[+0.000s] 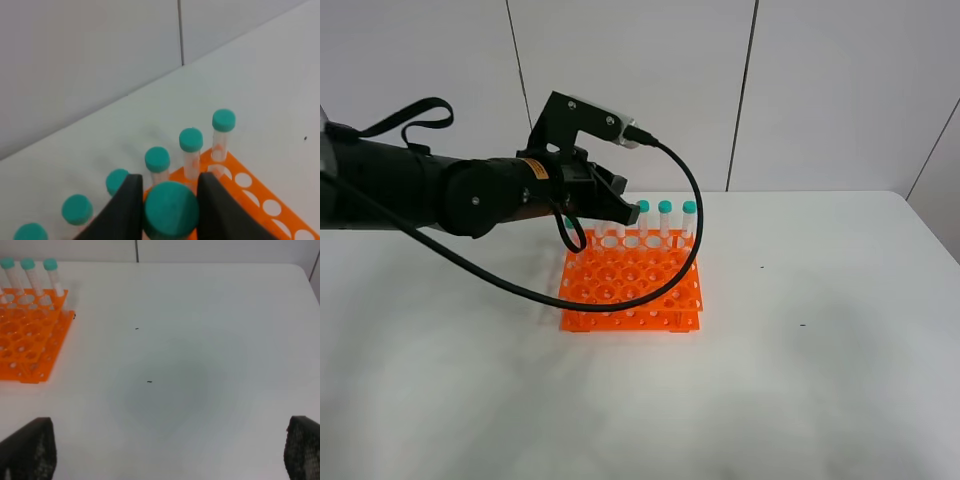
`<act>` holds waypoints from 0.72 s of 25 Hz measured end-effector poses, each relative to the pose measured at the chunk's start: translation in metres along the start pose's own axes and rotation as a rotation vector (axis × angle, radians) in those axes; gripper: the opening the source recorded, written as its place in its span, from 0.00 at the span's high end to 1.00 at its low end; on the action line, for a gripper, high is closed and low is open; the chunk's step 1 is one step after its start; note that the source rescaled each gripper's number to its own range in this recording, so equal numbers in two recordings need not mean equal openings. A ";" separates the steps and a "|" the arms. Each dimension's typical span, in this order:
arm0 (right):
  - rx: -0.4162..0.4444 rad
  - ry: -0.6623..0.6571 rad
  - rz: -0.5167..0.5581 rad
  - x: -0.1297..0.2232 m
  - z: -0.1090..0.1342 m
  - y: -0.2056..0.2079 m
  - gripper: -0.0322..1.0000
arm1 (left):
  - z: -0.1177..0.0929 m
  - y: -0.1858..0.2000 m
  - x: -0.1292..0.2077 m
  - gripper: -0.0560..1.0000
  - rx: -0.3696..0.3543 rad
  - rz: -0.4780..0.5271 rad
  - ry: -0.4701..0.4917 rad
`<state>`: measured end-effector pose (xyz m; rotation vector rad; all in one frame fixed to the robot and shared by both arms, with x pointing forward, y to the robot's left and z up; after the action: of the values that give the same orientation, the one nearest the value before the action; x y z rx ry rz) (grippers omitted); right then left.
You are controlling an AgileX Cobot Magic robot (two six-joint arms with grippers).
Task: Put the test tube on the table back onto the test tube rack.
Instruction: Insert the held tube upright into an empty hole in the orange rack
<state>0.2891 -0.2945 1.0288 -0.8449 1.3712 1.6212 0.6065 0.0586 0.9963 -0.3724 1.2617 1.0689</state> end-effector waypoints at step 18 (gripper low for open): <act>-0.003 -0.002 0.000 0.000 0.000 0.000 0.00 | 0.027 -0.010 0.014 0.94 -0.068 0.013 0.212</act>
<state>0.2891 -0.2941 1.0288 -0.8446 1.3687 1.6240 0.6294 0.0796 0.9890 -0.5410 1.4188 1.1076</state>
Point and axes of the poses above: a point on each arm's last joint axis where the gripper is mounted, y pointing back along that axis away from the gripper, z along the wrist's bending axis when the last joint is at zero, x = y × z, the point moved 6 cm from there along -y, pointing out along that axis toward the gripper, and after that the axes turned 12 degrees about -y, right-handed, at the moved point
